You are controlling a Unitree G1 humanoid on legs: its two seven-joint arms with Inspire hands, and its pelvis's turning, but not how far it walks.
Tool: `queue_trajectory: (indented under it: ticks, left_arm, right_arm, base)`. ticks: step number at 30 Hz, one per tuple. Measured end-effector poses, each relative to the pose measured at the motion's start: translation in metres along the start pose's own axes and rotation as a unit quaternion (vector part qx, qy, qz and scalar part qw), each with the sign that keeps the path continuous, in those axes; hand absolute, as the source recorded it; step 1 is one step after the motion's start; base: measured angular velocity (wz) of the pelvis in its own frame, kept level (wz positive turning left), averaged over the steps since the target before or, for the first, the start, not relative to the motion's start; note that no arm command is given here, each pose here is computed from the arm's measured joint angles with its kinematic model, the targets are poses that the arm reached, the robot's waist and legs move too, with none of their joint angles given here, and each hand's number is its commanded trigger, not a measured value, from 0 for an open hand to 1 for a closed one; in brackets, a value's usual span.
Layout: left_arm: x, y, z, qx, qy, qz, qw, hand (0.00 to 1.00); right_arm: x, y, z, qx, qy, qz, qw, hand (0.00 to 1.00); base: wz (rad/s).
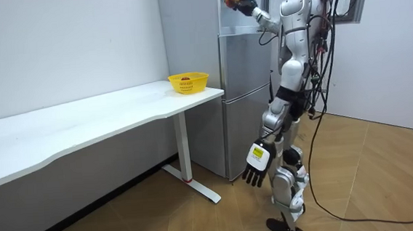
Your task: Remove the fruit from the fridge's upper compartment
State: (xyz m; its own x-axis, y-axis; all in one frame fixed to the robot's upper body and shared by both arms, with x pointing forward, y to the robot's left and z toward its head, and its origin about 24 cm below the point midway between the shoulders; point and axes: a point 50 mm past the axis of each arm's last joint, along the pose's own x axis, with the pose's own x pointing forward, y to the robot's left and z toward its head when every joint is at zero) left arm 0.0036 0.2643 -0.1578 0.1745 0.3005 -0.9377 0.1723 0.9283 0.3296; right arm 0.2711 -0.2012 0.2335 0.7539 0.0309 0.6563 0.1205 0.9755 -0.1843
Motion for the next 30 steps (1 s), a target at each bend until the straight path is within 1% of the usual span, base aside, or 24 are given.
queue_trajectory:
  ticks: [3,7,9,12,18,24,28,30]
  left_arm:
    - [0.0,0.0,0.001,0.0,-0.005,0.003,1.0,0.0]
    - [0.0,0.0,-0.001,-0.001,-0.004,0.008,1.0,0.0]
    - [-0.001,-0.002,-0.005,-0.005,0.0,0.006,1.0,0.0]
    - [-0.001,-0.004,-0.006,-0.006,-0.001,0.003,1.0,0.0]
    - [-0.001,-0.008,-0.006,-0.004,-0.01,-0.001,1.0,0.0]
    - [-0.001,-0.009,-0.003,-0.001,-0.014,-0.004,1.0,0.0]
    - [0.0,-0.01,0.0,0.003,-0.019,-0.012,1.0,0.0]
    - [0.001,-0.008,0.005,0.004,-0.024,-0.02,1.0,0.0]
  right_arm:
    - [-0.006,0.003,0.019,0.011,-0.044,0.006,0.999,1.0]
    - [-0.01,0.006,0.034,0.028,-0.083,0.006,0.996,1.0]
    - [-0.012,0.01,0.045,0.05,-0.112,0.003,0.992,1.0]
    - [-0.016,0.014,0.057,0.061,-0.147,0.01,0.987,1.0]
    - [-0.023,0.021,0.078,0.008,-0.215,0.042,0.976,1.0]
    - [-0.028,0.035,0.082,0.007,-0.23,0.092,0.969,1.0]
    - [-0.031,0.047,0.081,-0.009,-0.228,0.13,0.965,1.0]
    - [-0.034,0.059,0.078,-0.012,-0.224,0.171,0.959,1.0]
  base:
    - [-0.03]
    - [-0.05]
    - [0.0]
    - [0.0]
    - [0.0]
    - [0.0]
    - [-0.01]
    - [0.02]
